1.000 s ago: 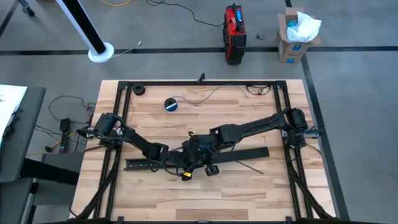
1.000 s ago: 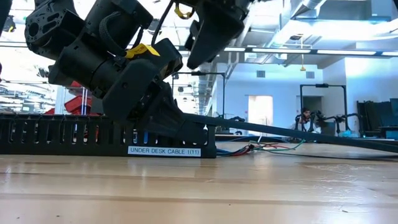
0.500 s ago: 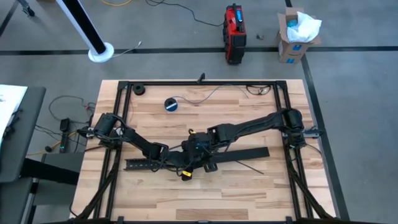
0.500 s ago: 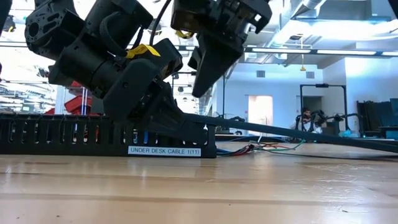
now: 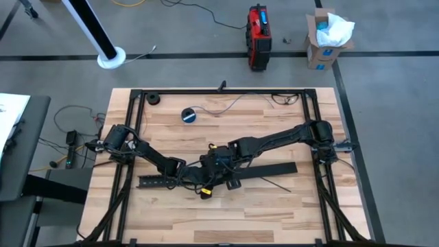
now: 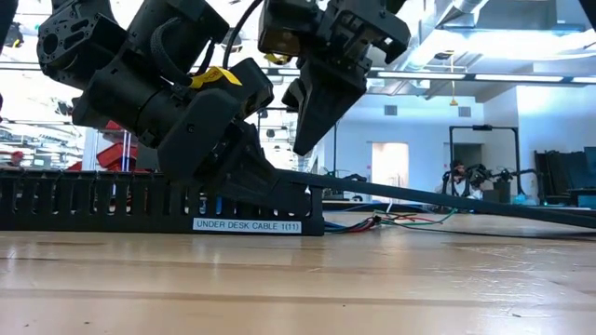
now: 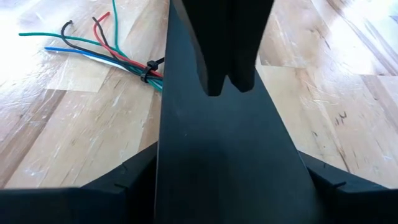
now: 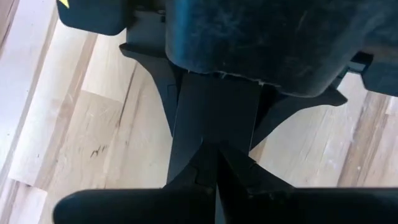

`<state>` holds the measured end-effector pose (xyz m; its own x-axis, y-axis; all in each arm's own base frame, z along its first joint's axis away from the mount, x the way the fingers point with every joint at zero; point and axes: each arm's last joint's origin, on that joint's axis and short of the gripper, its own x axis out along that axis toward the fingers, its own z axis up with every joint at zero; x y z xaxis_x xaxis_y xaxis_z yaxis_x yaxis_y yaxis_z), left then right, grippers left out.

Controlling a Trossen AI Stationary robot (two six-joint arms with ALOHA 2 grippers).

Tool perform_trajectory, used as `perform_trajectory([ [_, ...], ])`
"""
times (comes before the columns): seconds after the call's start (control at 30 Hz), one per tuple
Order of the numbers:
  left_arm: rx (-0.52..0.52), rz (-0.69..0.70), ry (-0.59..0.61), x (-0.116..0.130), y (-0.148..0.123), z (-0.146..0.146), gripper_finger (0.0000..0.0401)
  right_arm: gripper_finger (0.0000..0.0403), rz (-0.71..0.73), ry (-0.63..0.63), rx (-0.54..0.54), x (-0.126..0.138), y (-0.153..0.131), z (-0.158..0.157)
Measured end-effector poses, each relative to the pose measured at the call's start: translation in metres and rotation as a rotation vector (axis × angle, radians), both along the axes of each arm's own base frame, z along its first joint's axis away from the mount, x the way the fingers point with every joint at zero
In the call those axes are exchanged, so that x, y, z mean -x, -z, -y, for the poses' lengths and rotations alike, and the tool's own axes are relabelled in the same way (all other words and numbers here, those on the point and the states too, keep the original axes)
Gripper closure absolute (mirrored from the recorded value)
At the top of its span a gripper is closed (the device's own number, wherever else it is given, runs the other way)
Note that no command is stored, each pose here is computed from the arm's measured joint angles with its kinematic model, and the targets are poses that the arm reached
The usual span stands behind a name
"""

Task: Ziptie cables
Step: Close the black cable duct with the black cable duct cover

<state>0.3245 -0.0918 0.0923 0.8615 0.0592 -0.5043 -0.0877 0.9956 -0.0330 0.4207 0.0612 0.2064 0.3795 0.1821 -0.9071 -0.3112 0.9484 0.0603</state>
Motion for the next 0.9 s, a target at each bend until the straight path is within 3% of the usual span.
perform_trajectory([
  [0.5, -0.003, 0.001, -0.004, 0.000, 0.000, 0.000, 0.0157, 0.0403, 0.036, -0.024, 0.004, -0.001, 0.008, -0.003],
  [0.73, -0.003, 0.000, -0.005, 0.000, 0.000, 0.000, 0.0157, 0.0403, 0.007, -0.032, 0.002, -0.009, 0.031, -0.005],
  [0.9, 0.003, -0.009, -0.015, 0.001, 0.001, 0.000, 0.0157, 0.0403, 0.014, -0.036, -0.003, -0.011, 0.031, -0.005],
])
